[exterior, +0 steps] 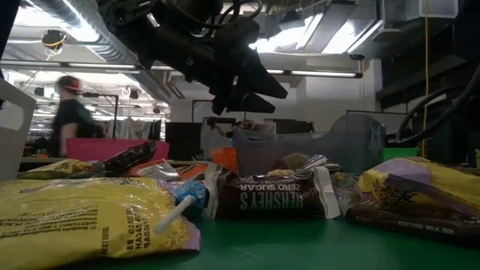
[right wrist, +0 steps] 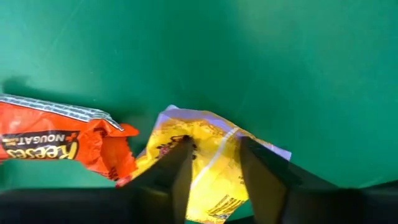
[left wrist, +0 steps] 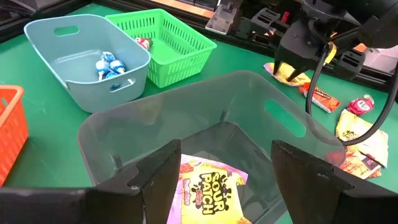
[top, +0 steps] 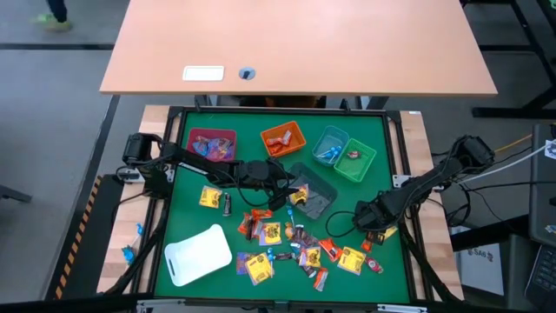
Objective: Sort candy
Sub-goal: Put the yellow candy pack into the black bin
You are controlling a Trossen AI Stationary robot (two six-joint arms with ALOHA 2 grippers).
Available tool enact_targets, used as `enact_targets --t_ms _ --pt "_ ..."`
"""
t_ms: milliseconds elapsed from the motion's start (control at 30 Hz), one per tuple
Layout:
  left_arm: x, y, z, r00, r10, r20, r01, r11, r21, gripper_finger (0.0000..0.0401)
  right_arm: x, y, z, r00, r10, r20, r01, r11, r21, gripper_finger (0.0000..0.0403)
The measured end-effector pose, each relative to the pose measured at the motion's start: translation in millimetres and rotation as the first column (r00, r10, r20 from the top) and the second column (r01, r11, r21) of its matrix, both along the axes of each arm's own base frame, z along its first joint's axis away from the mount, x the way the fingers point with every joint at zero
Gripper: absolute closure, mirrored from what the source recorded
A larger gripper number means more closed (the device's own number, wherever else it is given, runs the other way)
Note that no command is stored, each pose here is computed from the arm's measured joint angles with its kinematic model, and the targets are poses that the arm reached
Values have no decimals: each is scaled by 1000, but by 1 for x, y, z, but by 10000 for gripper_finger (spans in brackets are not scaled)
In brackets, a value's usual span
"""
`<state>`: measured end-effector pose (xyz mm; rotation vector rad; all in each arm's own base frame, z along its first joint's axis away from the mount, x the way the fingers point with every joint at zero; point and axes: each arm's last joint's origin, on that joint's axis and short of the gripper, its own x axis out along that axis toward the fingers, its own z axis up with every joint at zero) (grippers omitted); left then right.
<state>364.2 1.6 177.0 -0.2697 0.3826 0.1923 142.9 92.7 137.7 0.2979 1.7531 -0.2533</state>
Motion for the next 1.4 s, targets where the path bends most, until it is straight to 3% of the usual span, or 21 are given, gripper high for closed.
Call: enact_targets --t_ms 100,300,633,867,1000,1133,1400 --pt "0 0 0 1000 -3 -1 3 1000 7 164 0 0 0 1000 1 -4 -1 1000 -3 327" --pt "-2 0 9 999 -54 1 53 989 137 165 2 1 4 999 37 1 -37 999 -1 396" --pt "-25 0 36 994 -57 -93 69 988 140 165 23 12 43 988 129 90 -127 992 -24 398" --pt "-52 -6 46 962 -76 -263 112 986 123 165 38 15 85 961 200 189 -166 969 -181 397" --pt "-68 -11 52 938 -84 -336 119 989 85 165 52 16 105 895 312 319 -210 925 -316 401" --pt "-86 -14 58 913 -52 -405 60 998 9 165 72 12 118 802 401 443 -192 875 -444 400" --pt "-115 -23 50 793 0 -610 -63 995 -83 165 115 -8 132 598 549 584 -213 811 -545 400"
